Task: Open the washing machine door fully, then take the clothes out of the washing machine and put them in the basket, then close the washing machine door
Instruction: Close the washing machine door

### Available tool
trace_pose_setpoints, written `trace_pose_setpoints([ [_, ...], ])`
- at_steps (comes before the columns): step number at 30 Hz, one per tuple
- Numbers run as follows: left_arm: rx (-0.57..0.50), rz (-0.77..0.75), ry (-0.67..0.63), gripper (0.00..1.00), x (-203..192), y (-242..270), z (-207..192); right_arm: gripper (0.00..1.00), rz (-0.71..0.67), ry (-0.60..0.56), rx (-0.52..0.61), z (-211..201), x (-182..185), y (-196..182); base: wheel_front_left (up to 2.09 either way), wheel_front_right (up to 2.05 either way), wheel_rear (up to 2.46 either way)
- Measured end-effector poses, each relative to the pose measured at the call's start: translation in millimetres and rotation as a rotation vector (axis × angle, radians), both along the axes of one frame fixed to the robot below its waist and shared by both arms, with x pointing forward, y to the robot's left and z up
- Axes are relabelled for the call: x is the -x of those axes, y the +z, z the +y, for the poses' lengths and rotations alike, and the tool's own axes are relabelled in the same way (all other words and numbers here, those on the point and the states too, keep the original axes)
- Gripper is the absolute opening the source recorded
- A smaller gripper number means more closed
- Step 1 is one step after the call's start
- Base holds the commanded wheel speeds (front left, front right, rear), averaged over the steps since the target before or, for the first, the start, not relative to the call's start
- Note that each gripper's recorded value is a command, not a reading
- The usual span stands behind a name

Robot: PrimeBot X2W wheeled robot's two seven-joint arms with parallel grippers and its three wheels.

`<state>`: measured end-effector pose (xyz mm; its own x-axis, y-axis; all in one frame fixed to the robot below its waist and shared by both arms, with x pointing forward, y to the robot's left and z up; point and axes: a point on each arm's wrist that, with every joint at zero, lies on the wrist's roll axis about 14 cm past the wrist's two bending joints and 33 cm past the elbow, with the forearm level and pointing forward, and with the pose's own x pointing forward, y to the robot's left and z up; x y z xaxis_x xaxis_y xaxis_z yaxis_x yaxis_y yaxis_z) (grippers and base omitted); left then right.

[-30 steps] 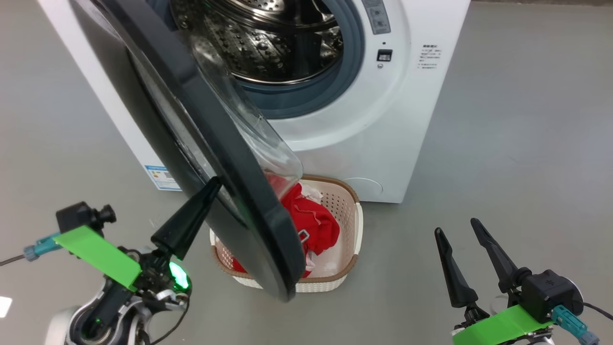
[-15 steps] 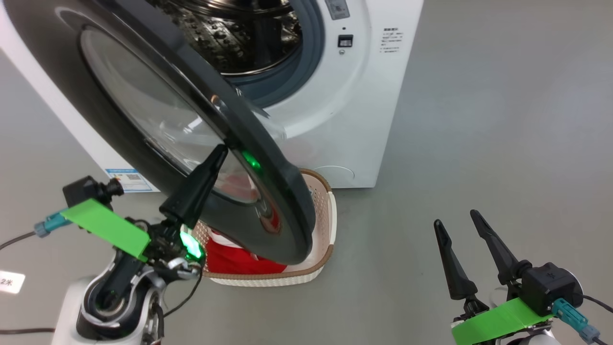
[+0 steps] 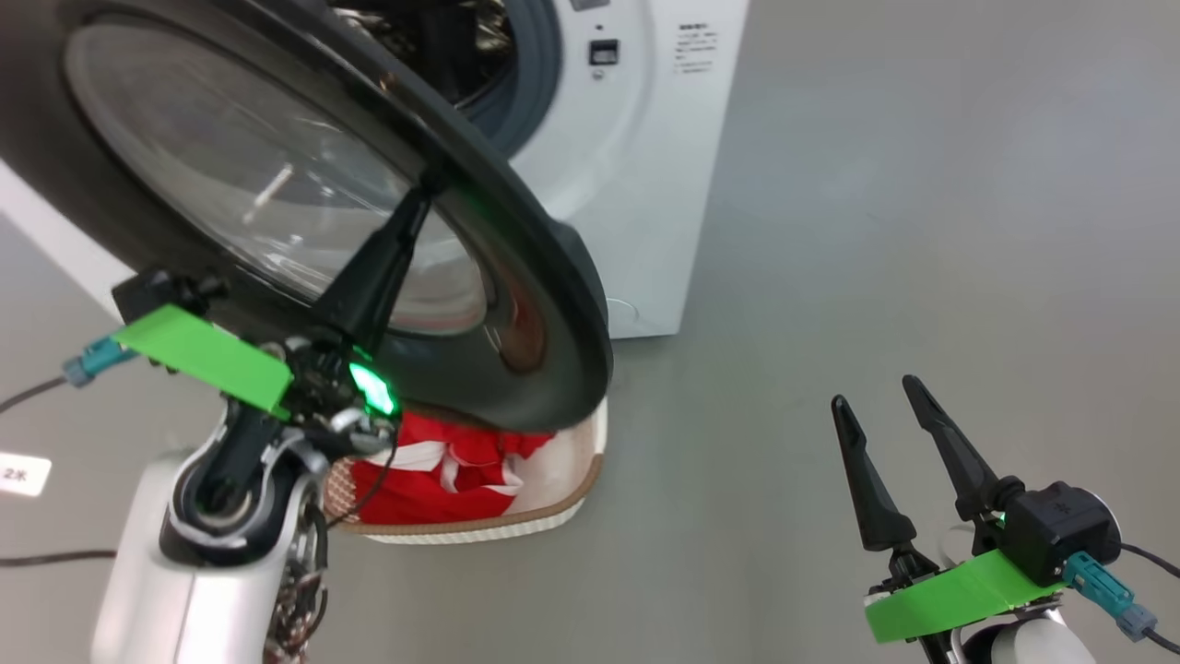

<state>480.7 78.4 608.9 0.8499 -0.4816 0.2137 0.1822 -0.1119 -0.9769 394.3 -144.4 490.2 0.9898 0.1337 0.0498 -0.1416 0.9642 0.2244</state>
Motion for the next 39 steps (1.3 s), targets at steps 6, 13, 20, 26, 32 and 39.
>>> trace_pose_setpoints([
  [6, 0.02, -0.002, 0.0, 0.0, -26.1, -0.5, -16.3, 1.0, 0.016, -0.042, 0.009, -14.7, 0.1, -5.4, 0.0, 0.0, 0.0],
  [13, 0.012, -0.008, 0.023, 0.0, -51.1, -4.9, -26.6, 1.0, 0.039, -0.073, 0.017, -25.1, -0.5, -13.2, 0.0, 0.0, 0.0],
  [20, 0.007, 0.017, 0.106, 0.0, -79.3, -15.0, -23.3, 1.0, 0.045, -0.092, 0.024, -32.2, -6.6, -16.3, 0.0, 0.0, 0.0],
  [26, 0.014, 0.012, 0.135, 0.0, -98.6, -17.2, -25.7, 1.0, 0.06, -0.102, 0.022, -35.8, -10.8, -23.0, 0.0, 0.0, 0.0],
  [32, 0.016, 0.013, 0.151, 0.0, -112.3, -20.5, -28.3, 1.0, 0.08, -0.105, 0.025, -36.9, -13.3, -30.7, 0.0, 0.0, 0.0],
  [39, 0.016, -0.002, 0.146, 0.0, -127.2, -21.2, -35.2, 1.0, 0.096, -0.111, 0.031, -39.8, -19.6, -38.0, 0.0, 0.0, 0.0],
])
